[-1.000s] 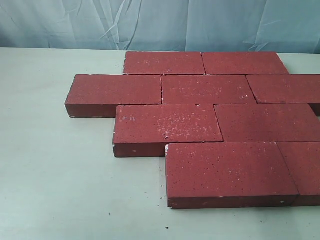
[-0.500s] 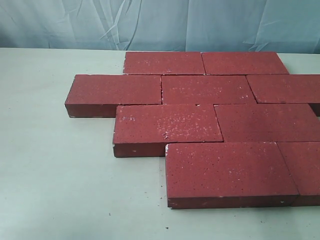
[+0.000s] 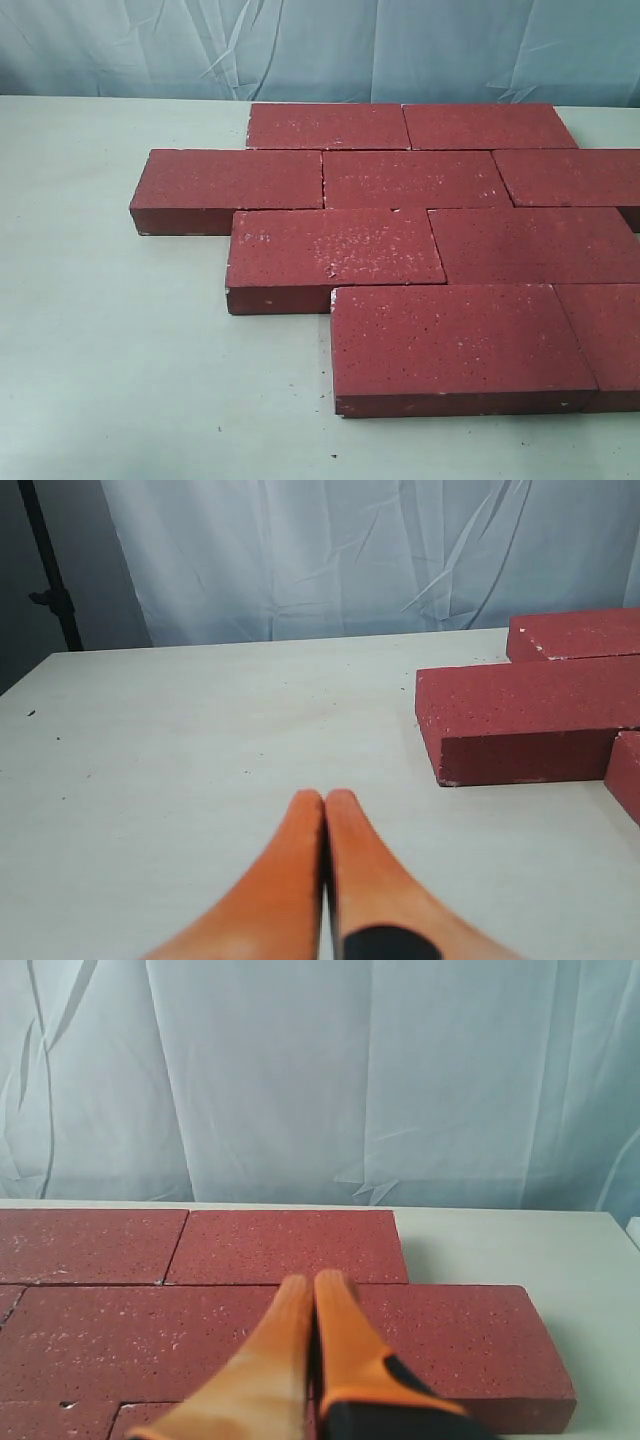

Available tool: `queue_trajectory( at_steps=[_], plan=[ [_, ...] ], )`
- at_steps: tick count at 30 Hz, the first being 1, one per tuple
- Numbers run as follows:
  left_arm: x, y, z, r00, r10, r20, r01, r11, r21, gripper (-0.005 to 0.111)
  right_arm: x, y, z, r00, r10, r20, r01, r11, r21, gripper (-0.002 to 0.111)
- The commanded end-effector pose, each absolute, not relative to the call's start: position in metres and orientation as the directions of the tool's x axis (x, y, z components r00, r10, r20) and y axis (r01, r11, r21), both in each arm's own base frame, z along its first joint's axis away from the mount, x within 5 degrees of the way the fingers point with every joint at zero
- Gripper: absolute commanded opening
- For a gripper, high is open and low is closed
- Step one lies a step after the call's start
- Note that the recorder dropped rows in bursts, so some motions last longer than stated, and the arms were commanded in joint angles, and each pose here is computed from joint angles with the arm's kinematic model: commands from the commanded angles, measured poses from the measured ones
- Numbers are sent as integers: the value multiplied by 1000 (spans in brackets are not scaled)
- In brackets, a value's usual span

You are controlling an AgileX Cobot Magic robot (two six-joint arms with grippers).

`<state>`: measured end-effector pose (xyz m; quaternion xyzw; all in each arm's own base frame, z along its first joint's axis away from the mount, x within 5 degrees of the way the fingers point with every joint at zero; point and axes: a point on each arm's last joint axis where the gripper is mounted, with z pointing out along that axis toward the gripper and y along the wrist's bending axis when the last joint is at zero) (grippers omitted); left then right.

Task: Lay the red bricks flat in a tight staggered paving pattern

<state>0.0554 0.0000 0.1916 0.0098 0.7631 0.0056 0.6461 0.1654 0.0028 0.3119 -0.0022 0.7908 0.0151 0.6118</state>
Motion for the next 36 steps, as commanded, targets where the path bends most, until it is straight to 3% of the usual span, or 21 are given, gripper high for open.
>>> queue_trajectory(
  at_steps=[1, 17, 25, 36],
  plan=[
    [55, 0, 191, -152, 15, -988, 1, 1000, 15, 0, 164, 2, 312, -238, 19, -971, -15, 1000, 24, -1],
    [55, 0, 191, -152, 15, -988, 1, 1000, 15, 0, 165, 2, 313, -226, 16, -974, -13, 1000, 20, -1],
    [55, 0, 191, -152, 15, -988, 1, 1000, 15, 0, 164, 0, 313, -218, -165, -962, -38, 986, -161, -1],
    [55, 0, 191, -152, 15, -988, 1, 1000, 15, 0, 117, 0, 281, -101, -172, -980, -18, 985, -172, -1]
  ],
)
